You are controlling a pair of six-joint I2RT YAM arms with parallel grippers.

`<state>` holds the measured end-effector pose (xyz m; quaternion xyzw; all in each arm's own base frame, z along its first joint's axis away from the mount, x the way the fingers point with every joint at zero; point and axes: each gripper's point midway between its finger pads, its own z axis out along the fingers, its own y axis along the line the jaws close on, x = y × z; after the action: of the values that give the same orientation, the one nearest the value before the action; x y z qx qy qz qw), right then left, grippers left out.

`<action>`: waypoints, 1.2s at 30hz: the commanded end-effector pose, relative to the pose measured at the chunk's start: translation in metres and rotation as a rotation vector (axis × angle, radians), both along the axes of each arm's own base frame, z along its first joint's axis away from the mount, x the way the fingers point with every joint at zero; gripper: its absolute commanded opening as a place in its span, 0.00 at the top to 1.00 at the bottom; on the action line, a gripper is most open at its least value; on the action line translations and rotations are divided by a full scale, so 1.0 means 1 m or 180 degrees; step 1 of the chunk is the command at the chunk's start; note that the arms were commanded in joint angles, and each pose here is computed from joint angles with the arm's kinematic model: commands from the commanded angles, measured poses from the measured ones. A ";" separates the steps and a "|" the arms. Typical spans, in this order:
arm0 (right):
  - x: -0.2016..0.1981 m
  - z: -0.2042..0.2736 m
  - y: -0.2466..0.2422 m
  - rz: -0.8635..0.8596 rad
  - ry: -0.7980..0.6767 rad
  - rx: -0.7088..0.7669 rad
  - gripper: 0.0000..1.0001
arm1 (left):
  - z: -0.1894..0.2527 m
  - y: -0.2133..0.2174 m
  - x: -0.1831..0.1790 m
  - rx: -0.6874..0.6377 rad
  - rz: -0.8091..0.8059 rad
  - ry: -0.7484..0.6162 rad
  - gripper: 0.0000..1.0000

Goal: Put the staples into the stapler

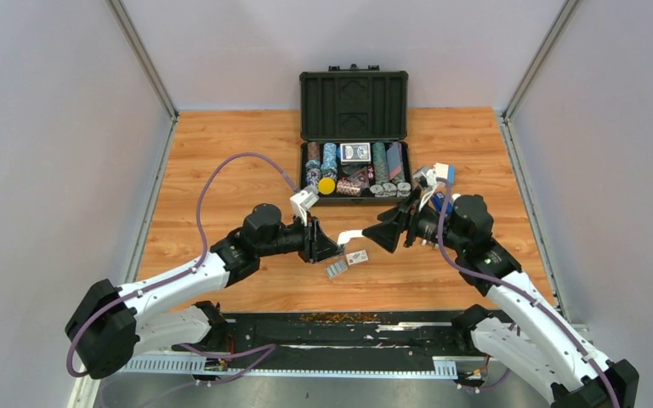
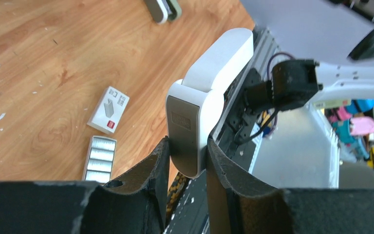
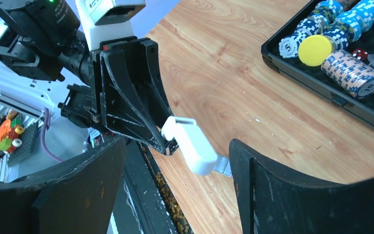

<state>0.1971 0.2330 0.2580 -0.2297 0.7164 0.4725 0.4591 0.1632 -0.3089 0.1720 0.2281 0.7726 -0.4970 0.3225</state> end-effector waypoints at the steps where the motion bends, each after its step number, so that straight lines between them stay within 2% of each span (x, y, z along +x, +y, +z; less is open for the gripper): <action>1: 0.007 0.006 0.001 -0.0455 0.0040 0.0333 0.21 | 0.050 -0.005 0.021 -0.0695 0.0411 -0.0101 1.00; 6: -0.001 0.001 0.015 -0.0533 0.0139 0.0668 0.21 | 0.062 -0.006 0.020 -0.1042 0.0463 -0.0008 1.00; 13: -0.003 0.003 0.042 -0.0394 0.0163 0.0861 0.21 | 0.072 -0.010 0.013 -0.1372 0.0356 0.0086 1.00; 22: 0.006 0.008 0.052 -0.0452 0.0187 0.1004 0.27 | 0.072 -0.011 0.010 -0.1455 0.0304 0.0156 1.00; 27: 0.009 0.012 0.050 -0.0518 0.0156 0.1024 0.36 | 0.069 -0.012 0.011 -0.1431 0.0302 0.0178 1.00; 36: 0.011 0.008 0.054 -0.0503 0.0163 0.0919 0.69 | 0.065 -0.013 0.011 -0.1385 0.0296 0.0172 1.00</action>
<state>0.2047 0.2846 0.2455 -0.0882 0.6876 0.5341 0.4839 0.1749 -0.3224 0.2240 0.0957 0.6863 -0.6307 0.3494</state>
